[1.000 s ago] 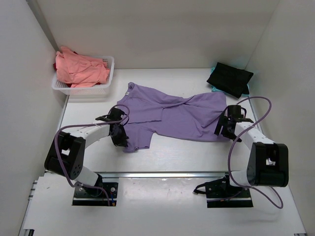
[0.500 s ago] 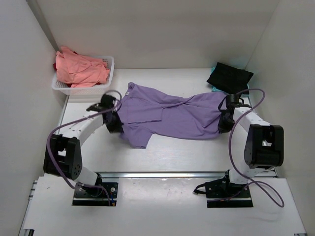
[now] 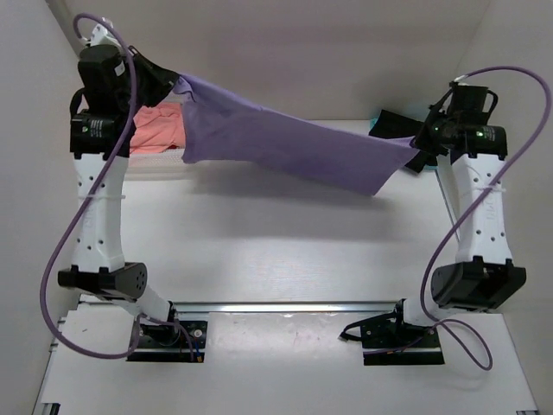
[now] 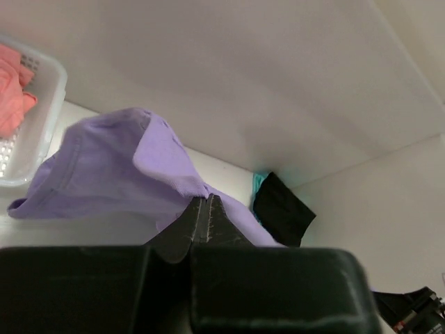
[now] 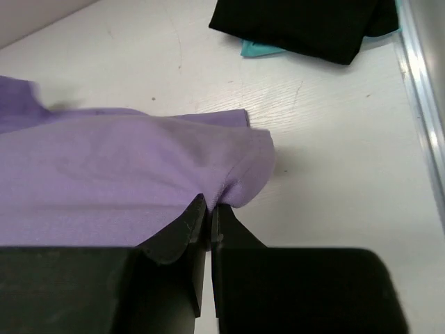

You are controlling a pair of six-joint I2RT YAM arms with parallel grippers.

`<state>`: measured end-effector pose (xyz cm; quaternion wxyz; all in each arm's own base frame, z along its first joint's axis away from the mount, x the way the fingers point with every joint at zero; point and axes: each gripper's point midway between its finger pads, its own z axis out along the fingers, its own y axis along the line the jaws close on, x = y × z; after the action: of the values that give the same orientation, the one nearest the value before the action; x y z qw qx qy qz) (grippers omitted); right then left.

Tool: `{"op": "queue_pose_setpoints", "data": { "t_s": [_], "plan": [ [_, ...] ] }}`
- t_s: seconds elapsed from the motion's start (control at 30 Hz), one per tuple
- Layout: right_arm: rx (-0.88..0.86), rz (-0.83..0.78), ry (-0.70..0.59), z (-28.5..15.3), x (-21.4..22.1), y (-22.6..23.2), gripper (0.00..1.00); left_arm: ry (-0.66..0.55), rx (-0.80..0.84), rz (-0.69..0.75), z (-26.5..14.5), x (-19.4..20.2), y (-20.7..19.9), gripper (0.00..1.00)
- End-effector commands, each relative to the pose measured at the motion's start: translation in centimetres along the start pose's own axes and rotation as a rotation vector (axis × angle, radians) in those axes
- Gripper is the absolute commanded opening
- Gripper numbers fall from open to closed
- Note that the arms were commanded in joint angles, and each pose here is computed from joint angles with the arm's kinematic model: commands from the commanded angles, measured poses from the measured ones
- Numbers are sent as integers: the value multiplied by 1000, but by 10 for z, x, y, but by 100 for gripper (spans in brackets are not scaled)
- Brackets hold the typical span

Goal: Fold and stack the t-shirts
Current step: Flatten out the tshirt

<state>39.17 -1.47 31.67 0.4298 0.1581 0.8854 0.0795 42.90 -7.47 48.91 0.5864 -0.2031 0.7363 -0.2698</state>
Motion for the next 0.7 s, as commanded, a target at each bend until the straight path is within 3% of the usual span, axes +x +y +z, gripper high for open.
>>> {"op": "queue_pose_setpoints", "data": {
  "t_s": [0.0,0.3,0.4,0.57,0.67],
  "plan": [
    [15,-3,-76,-54,-10,4,0,-113,53,-15,-43,-31,-20,0],
    [-37,-16,-275,-144,-29,19,0,-233,152,-37,-121,-61,-55,0],
    [-48,-34,-334,-163,-44,26,0,-255,170,-71,-128,-66,-62,0],
    [-73,-39,-311,-137,-57,34,0,-213,163,-96,-96,-55,-54,0],
    [-74,-33,-282,-110,-66,38,0,-147,134,-107,-48,-36,-40,0]
  ]
}}
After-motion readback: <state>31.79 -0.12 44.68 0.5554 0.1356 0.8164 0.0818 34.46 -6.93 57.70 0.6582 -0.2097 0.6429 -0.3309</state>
